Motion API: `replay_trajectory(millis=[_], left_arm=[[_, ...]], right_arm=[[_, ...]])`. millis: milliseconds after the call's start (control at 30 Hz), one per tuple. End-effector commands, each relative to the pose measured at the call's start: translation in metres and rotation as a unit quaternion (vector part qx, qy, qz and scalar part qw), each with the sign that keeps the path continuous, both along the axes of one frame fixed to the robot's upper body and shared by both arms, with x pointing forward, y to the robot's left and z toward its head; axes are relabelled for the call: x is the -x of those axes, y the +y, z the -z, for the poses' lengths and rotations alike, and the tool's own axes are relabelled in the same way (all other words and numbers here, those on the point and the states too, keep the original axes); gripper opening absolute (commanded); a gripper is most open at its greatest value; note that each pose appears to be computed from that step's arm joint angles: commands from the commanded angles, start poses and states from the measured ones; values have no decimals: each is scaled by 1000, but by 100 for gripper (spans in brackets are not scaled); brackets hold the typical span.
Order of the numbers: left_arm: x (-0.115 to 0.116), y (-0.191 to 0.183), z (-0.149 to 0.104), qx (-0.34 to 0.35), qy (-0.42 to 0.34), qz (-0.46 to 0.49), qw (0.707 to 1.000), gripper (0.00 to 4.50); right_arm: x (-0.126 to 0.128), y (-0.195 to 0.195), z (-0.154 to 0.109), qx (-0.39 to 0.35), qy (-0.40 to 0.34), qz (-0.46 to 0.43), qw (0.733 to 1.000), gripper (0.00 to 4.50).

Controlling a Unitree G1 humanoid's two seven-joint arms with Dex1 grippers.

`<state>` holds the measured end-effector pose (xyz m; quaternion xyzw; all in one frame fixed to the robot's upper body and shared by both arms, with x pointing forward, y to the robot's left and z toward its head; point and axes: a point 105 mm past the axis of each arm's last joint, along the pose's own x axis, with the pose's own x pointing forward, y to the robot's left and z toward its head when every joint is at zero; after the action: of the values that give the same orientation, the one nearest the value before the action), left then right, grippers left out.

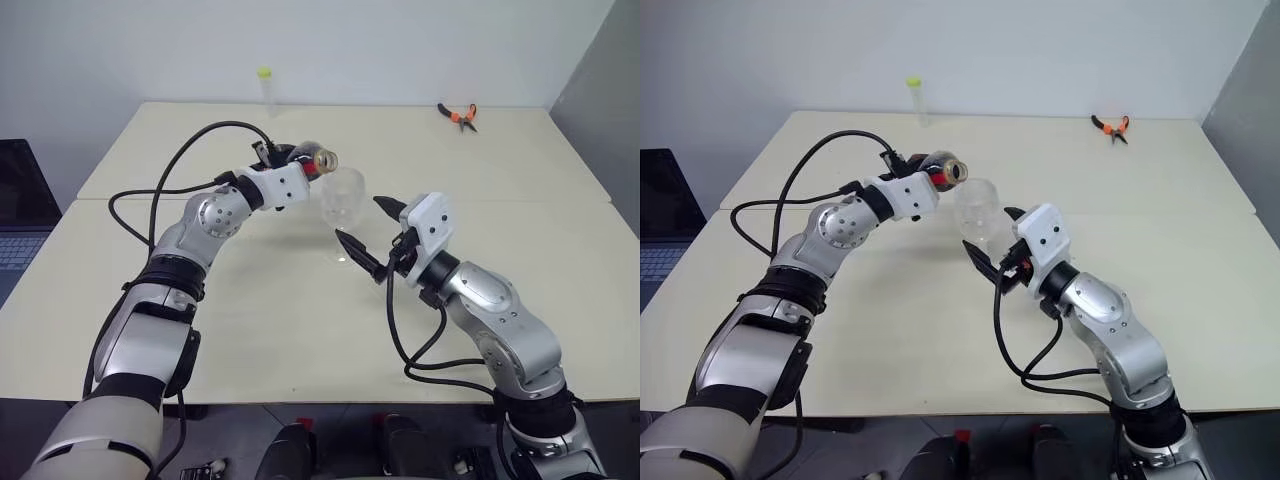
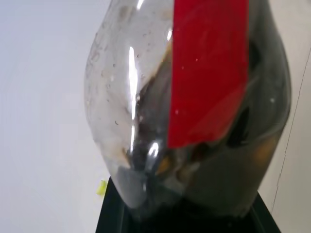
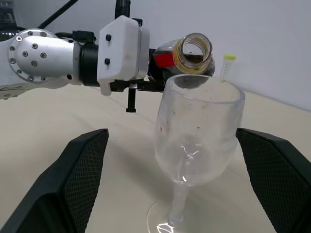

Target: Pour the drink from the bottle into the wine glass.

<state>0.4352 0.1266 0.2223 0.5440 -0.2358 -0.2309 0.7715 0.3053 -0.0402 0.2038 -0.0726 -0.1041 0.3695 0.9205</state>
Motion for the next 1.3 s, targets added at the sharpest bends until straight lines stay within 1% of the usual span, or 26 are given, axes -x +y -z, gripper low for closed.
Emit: replay_trajectory(millis=[33,167,567,1300], left_arm=[[1,1,-35,-9,-72,0,997,74],[1,0,-44,-22,-99,0,995,74],[1,-4,-54,-61,-140,4,988,74],[0,-1,-60,-88,-164,-1,983,74]], right_arm=[[2,4,-13,-7,-26,0,1000,450],[-1,4,-12,-4,-22,9,1000,450],[0,8,-10,-1,-13,8,1000,450],[1,11,-9,-6,-7,8,1000,450]])
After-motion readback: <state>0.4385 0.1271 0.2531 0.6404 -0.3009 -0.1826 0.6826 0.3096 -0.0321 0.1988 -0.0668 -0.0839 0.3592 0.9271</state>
